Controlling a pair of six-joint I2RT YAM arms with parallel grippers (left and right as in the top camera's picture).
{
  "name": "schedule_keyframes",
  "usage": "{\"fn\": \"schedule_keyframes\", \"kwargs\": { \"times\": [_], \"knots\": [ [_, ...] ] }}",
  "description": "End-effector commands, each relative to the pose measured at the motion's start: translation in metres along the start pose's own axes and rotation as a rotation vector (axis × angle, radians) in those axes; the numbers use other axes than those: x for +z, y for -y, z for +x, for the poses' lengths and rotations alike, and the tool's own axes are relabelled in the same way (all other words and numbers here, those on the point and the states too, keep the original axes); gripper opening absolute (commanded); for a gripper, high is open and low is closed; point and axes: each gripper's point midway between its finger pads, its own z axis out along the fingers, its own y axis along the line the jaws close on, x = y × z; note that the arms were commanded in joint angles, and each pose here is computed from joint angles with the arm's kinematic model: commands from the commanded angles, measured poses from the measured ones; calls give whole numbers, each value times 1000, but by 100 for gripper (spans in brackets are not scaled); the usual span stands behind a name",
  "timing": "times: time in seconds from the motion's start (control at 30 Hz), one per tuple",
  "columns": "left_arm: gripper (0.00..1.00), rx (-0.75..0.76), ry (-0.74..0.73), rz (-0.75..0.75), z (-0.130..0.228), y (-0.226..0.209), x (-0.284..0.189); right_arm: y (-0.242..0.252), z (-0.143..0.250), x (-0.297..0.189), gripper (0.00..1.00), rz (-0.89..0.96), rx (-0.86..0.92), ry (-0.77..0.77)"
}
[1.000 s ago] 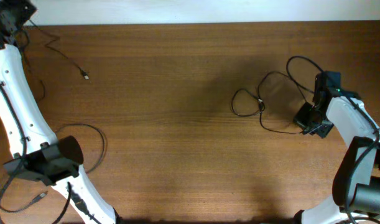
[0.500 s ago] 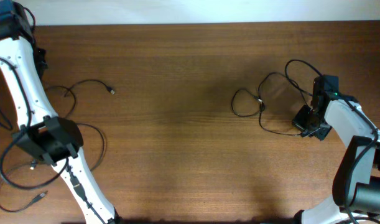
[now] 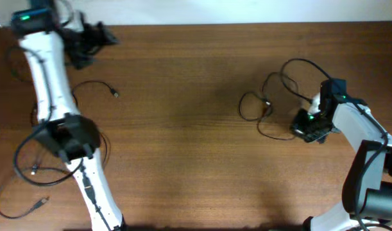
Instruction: Untangle cables
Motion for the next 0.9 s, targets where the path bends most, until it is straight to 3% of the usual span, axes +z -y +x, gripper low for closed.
{"fn": "schedule_keyframes", "kwargs": {
  "times": [0.0, 0.03, 0.17, 0.23, 0.33, 0.43, 0.5, 0.57, 0.67, 0.73, 0.87],
  "knots": [
    [99, 201, -34, -210, 28, 32, 20, -64, 16, -2, 7, -274, -265, -46],
    [99, 240, -50, -236, 38, 45, 27, -72, 8, -3, 10, -284, -285, -13],
    [99, 333, -98, -222, 73, 95, 50, -91, -31, -10, 79, -324, -290, 145],
    [99, 404, -152, -206, 103, 125, 61, -87, -35, -17, 99, -311, -278, 160],
    [99, 526, -217, -181, 153, 170, 76, -24, -71, -90, 98, -57, -48, 308],
    [99, 752, -142, -146, 204, 245, 106, 40, -65, -165, 98, -22, 264, 414],
    [99, 872, -181, -112, 256, 276, 140, 75, -56, -190, 98, -18, 390, 459],
    [99, 1013, -267, -112, 309, 283, 185, 72, -55, -190, 98, -60, 396, 447],
    [99, 1082, -386, -157, 368, 268, 234, 71, -52, -189, 98, -59, 397, 436],
    [99, 1104, -420, -184, 386, 257, 260, 71, -49, -187, 98, -57, 403, 419],
    [99, 1119, -382, -229, 383, 248, 286, 71, -44, -185, 98, -49, 407, 400]
  ]
}}
